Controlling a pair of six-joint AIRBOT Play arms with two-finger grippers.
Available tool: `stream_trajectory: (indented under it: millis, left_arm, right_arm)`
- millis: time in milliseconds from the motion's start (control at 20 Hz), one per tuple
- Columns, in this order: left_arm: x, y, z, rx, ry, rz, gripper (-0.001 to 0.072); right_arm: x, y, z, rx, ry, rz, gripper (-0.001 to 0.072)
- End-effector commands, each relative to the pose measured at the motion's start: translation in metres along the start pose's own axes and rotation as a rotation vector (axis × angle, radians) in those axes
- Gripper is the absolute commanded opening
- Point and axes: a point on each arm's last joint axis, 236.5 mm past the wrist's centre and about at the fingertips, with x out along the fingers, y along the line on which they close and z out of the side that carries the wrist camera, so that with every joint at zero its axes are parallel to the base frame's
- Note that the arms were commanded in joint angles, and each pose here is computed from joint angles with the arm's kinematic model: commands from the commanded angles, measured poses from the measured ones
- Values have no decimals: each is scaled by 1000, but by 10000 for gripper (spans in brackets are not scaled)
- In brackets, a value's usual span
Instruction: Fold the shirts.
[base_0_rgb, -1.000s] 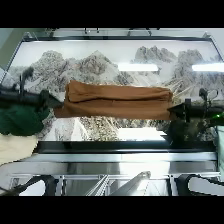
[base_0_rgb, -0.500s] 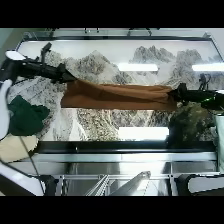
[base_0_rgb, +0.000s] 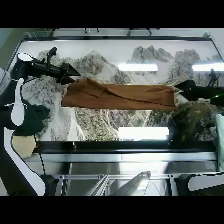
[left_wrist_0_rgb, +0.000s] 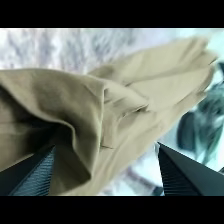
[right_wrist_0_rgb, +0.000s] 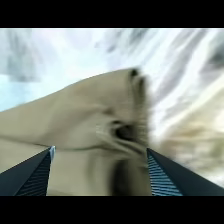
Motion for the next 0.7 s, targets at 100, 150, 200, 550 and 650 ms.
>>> stream_trajectory:
  millis: [100, 150, 200, 550, 650]
  left_arm:
    - [-59, -12, 13, -56, -106, -113, 425]
    - [-66, -18, 9, -49, -91, -140, 47]
    - [-70, -24, 6, -38, -80, -161, 0]
    - [-53, -58, -8, 10, 4, -228, 0]
    - [-36, -74, -21, 35, 73, -245, -1]
  right_arm:
    - [4, -27, -24, 41, 128, -62, 651]
    - [13, -25, -34, 55, 163, -52, 651]
    - [23, -23, -44, 70, 195, -46, 650]
    - [76, 20, -63, 81, 253, 54, 117]
    - [72, 34, -58, 69, 250, 85, 18]
